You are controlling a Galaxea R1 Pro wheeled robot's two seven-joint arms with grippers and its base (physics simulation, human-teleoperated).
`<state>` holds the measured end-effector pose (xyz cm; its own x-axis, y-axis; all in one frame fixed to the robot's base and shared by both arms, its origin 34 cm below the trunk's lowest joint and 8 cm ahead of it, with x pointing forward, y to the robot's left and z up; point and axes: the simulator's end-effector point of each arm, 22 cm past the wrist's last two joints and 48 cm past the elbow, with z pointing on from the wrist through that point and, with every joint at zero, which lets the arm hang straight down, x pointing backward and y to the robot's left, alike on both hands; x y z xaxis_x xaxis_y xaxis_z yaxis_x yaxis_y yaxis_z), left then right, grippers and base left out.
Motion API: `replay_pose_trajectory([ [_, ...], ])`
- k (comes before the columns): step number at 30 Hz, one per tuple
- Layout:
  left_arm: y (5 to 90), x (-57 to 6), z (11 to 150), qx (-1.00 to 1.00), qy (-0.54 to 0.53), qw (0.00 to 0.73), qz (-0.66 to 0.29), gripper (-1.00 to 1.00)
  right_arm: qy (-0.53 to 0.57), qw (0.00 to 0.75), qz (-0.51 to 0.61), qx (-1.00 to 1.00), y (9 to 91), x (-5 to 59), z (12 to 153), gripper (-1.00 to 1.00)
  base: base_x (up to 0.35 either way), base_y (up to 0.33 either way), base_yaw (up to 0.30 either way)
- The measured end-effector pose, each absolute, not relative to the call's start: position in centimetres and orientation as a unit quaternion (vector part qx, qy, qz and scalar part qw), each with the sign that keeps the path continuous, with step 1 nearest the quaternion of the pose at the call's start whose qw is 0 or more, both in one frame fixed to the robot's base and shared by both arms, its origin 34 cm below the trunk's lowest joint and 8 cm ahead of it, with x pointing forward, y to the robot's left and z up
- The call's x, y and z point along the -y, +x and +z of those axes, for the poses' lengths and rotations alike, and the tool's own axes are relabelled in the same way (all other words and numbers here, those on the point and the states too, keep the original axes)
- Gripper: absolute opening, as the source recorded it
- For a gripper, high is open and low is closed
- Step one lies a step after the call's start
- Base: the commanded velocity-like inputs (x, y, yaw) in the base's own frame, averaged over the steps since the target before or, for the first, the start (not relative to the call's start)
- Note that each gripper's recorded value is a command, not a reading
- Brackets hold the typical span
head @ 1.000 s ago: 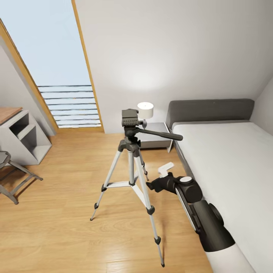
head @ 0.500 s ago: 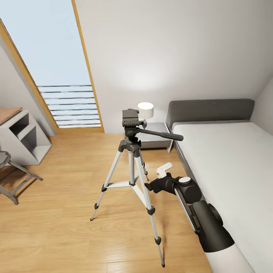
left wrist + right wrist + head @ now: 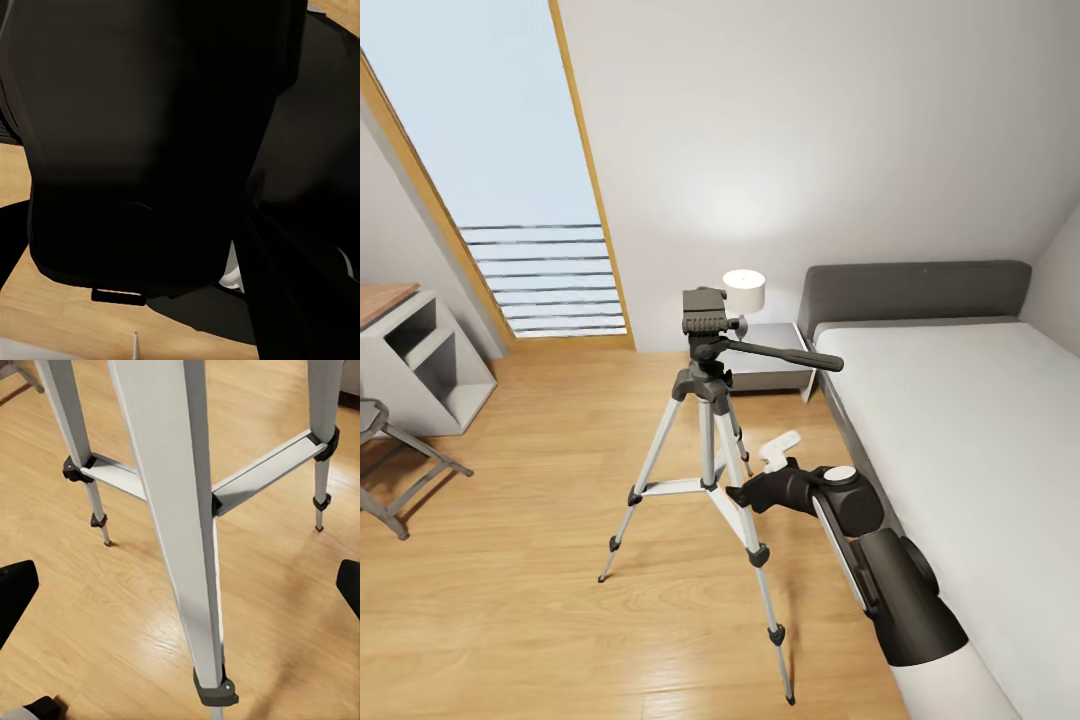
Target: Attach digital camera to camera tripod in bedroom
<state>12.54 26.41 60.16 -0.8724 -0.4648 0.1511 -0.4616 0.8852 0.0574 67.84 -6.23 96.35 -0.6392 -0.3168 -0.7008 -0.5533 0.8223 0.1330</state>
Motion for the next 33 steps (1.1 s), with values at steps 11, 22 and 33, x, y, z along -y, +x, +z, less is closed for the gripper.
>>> replay_pose_trajectory([
  [11,12.57,-26.26,60.16,0.968,0.238,0.08,-0.008,-1.0,-0.245,0.348,0.174,-0.888,67.77,5.85,96.49,1.0,0.073,0.028,0.0],
  [22,12.57,-26.3,60.15,0.968,0.238,0.081,-0.008,-1.0,-0.244,0.346,0.178,-0.889,67.74,5.54,96.18,1.0,0.016,0.006,0.0],
  [33,12.55,-26.17,60.16,0.968,0.238,0.081,-0.007,-1.0,-0.247,0.351,0.179,-0.885,67.89,5.4,95.85,1.0,0.097,0.077,0.0],
])
